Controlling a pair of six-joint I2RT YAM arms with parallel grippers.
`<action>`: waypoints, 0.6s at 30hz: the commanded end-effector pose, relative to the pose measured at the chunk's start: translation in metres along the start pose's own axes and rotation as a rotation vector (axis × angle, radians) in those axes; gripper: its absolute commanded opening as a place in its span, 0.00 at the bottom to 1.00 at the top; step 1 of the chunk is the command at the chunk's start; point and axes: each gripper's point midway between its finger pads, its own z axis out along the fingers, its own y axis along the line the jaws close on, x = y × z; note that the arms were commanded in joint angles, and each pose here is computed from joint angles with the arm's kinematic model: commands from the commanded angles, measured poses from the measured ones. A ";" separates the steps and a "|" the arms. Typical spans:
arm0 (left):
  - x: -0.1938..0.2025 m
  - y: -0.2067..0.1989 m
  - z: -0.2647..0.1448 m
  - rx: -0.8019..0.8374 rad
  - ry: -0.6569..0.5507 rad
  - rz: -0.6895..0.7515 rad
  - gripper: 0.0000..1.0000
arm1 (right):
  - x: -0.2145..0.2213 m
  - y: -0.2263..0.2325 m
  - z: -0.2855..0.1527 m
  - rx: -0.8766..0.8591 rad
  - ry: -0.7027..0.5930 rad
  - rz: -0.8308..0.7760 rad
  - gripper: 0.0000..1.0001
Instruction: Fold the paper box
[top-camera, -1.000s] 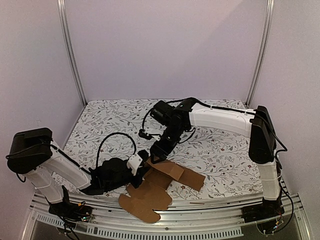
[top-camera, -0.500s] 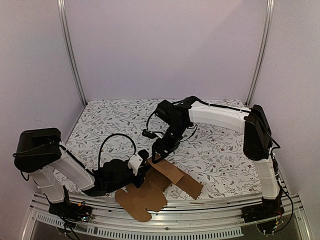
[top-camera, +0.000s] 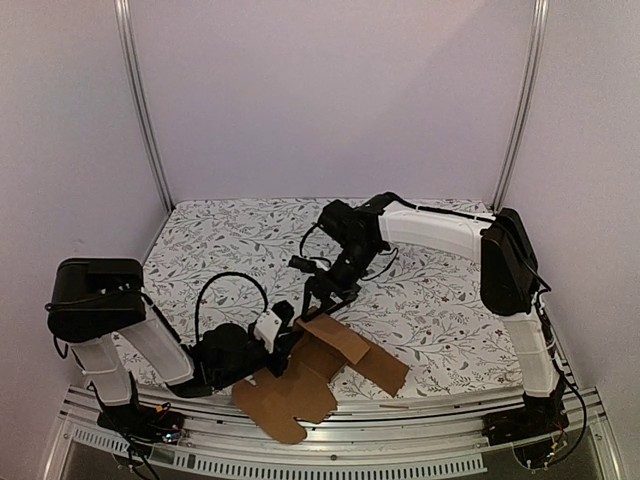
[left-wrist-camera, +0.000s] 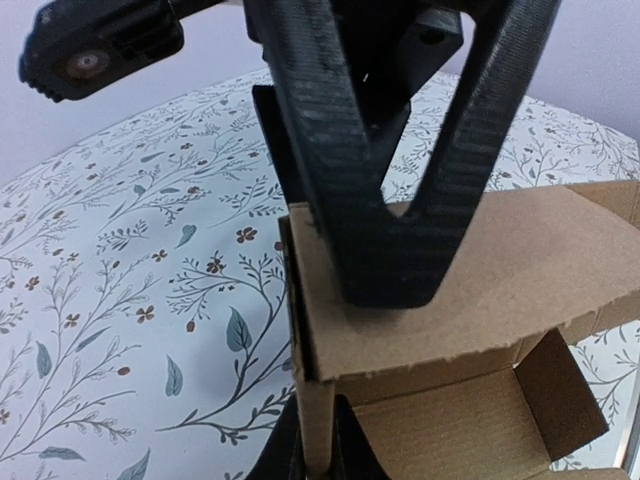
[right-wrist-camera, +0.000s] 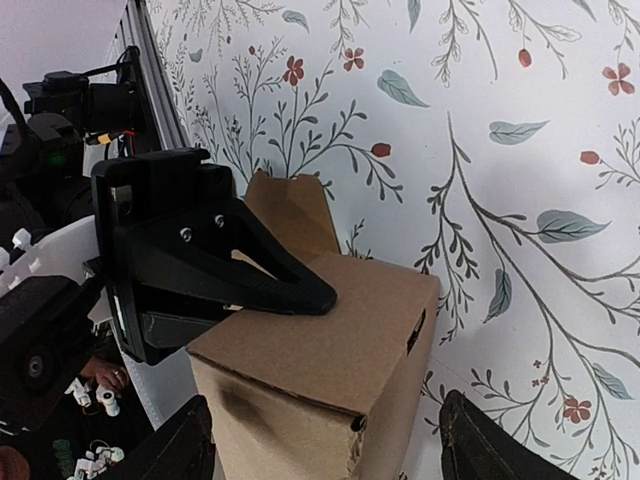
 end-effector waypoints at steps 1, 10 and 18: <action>-0.004 -0.005 0.017 0.013 -0.029 0.026 0.08 | -0.008 -0.011 -0.014 -0.041 -0.034 0.025 0.77; -0.024 0.005 0.061 0.051 -0.107 -0.035 0.08 | -0.002 -0.062 -0.040 0.198 -0.061 0.072 0.75; -0.012 0.005 0.059 0.078 -0.079 -0.072 0.11 | 0.002 -0.073 -0.028 0.209 -0.039 0.123 0.70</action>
